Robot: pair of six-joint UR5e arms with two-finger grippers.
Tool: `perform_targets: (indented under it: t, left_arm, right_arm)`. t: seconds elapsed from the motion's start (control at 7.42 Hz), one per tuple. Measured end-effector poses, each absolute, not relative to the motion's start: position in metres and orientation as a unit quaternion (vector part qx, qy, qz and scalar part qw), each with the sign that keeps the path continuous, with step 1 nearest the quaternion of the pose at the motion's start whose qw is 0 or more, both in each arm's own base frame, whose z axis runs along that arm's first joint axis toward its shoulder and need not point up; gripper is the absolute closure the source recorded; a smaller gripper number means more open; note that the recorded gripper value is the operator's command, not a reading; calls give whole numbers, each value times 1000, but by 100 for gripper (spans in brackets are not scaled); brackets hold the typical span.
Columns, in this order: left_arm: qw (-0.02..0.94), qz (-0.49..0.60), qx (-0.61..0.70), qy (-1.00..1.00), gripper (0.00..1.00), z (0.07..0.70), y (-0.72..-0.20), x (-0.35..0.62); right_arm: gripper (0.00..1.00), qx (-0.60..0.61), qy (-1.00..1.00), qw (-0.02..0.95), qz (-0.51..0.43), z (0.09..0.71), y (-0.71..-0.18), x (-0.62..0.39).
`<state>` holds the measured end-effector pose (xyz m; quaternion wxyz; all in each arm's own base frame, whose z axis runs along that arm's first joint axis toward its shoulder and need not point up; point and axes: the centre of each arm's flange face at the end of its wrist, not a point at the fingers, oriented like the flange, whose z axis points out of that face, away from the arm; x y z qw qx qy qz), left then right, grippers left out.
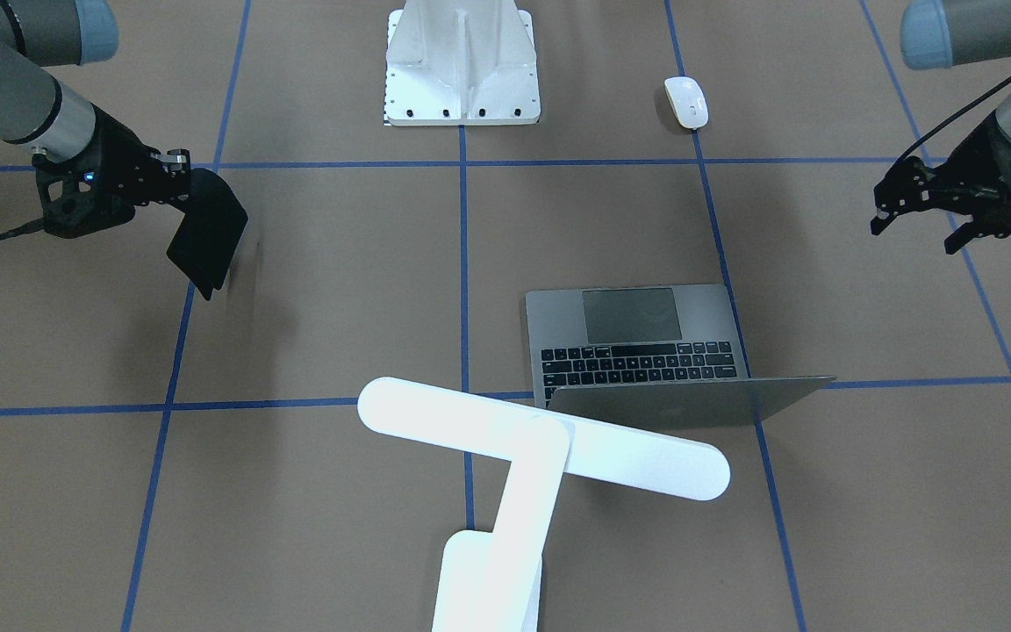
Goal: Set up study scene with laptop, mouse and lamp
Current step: 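Carry the mousepad with the right gripper beside the laptop and lay it down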
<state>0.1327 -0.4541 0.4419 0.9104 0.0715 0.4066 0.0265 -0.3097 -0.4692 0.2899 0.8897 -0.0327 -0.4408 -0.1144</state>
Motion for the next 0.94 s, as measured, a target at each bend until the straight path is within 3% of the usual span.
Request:
perform_targets:
  t: [0.67, 0.94]
  left_arm:
    - [899, -77, 3, 431, 1, 449, -401, 176]
    - [895, -83, -16, 438, 1, 459, -369, 210]
  right_arm:
    - [88, -29, -395, 906, -149, 113, -573, -382]
    - [88, -38, -389, 909, -147, 60, -592, -397]
